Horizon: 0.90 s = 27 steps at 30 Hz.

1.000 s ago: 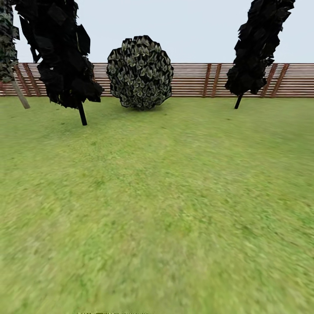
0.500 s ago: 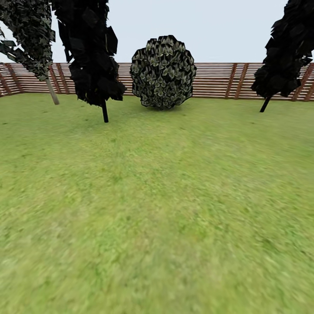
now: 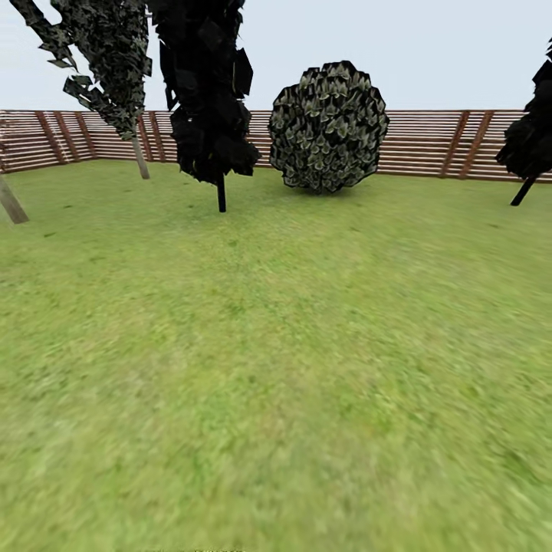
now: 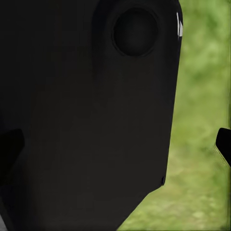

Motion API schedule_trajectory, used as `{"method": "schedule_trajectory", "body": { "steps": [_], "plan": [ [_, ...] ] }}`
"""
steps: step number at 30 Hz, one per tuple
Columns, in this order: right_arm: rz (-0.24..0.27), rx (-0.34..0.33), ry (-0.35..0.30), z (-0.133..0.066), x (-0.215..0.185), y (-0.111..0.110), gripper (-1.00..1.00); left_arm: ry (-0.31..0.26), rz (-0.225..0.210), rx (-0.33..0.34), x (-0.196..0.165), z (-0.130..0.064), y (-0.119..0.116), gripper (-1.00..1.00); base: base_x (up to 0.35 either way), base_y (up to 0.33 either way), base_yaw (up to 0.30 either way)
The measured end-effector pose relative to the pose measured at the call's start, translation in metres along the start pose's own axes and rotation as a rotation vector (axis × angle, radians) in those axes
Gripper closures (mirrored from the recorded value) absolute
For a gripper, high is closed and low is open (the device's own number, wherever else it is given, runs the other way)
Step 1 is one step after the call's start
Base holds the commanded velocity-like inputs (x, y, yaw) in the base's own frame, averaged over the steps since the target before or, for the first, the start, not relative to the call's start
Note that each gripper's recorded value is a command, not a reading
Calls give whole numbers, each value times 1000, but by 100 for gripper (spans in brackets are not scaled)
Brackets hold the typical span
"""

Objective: Take the three Easter eggs out of the wicker basket on the lawn in the garden, then place them on the lawn next to a single tree (choose any tree) so that all three eggs are next to the same tree and none are left in the basket.

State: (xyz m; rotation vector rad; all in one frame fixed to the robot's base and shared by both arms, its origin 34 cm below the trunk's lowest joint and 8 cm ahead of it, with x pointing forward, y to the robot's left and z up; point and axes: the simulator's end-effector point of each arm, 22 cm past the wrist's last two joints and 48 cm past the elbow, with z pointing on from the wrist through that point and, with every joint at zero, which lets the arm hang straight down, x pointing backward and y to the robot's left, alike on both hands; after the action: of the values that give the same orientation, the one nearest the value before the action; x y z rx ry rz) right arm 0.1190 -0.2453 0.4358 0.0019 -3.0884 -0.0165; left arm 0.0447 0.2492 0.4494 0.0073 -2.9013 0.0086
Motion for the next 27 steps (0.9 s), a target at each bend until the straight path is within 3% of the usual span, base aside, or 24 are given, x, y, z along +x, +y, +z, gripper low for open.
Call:
{"method": "schedule_trajectory", "body": {
  "steps": [27],
  "plan": [
    [-1,0,1,0,0,0,-100,0,0,0,0,0,0,-100,0,0,293]
  ]
}}
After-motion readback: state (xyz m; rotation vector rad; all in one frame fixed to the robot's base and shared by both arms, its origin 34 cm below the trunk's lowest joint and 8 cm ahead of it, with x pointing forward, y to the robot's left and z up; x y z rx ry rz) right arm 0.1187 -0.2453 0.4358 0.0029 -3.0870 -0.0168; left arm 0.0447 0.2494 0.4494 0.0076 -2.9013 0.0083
